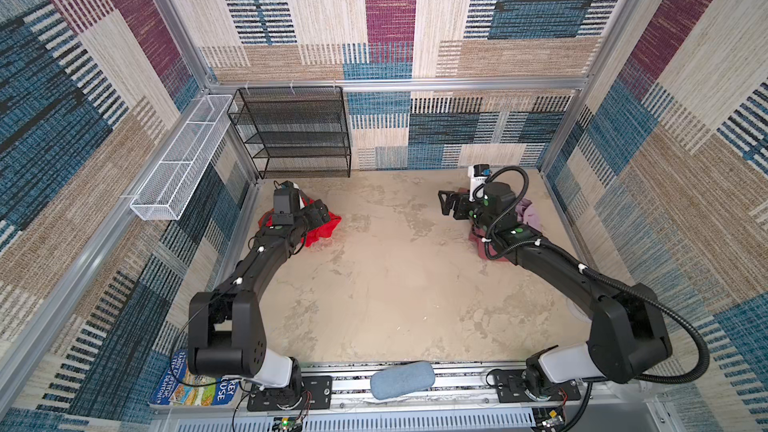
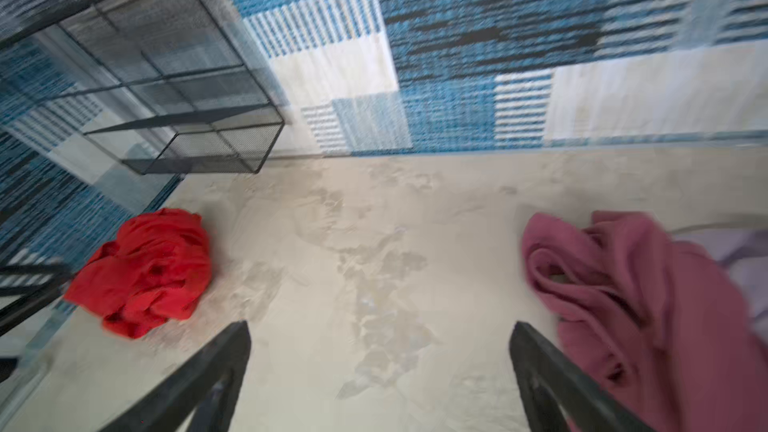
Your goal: Pick out a specific cloth from the pile
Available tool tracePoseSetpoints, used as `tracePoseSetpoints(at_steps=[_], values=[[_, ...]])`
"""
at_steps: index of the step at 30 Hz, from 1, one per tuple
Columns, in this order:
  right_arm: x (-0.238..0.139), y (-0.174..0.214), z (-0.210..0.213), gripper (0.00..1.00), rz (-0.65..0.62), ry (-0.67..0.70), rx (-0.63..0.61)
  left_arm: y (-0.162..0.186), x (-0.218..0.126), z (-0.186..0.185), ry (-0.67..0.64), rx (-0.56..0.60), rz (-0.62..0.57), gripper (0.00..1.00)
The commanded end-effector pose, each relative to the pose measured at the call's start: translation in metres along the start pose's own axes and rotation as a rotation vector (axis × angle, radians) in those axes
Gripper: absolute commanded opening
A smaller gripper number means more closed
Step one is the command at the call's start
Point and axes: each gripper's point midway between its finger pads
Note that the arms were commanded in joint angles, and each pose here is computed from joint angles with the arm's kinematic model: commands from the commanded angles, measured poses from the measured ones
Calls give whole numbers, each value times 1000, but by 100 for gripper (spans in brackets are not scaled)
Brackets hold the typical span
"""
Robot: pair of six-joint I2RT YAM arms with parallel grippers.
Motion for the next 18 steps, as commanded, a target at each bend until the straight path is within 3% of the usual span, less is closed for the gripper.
tracePoseSetpoints(at_steps=[1,5,9,14,18], values=[[-20,-5,-50,100,-95,211,-89,-7,-19,20,-115,131,-118,87],[-47,40,-120,100,-79,493,-83,-2,-26,49,-200,238,-216,88],[-69,78,-146,100,-97,645,-169,9,-17,68,-241,343,-239,91],[-84,94,-144,100,-199,631,-202,28,-4,89,-282,408,-204,88],[-86,99,-141,100,-256,591,-191,32,-1,89,-201,415,-291,89]])
Point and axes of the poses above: each gripper's point midway between its finger pads, its own x axis out along the fingers, its own z axis along the line the jaws close on, y = z × x, and after that the axes turned 13 degrees about -x, right-handed
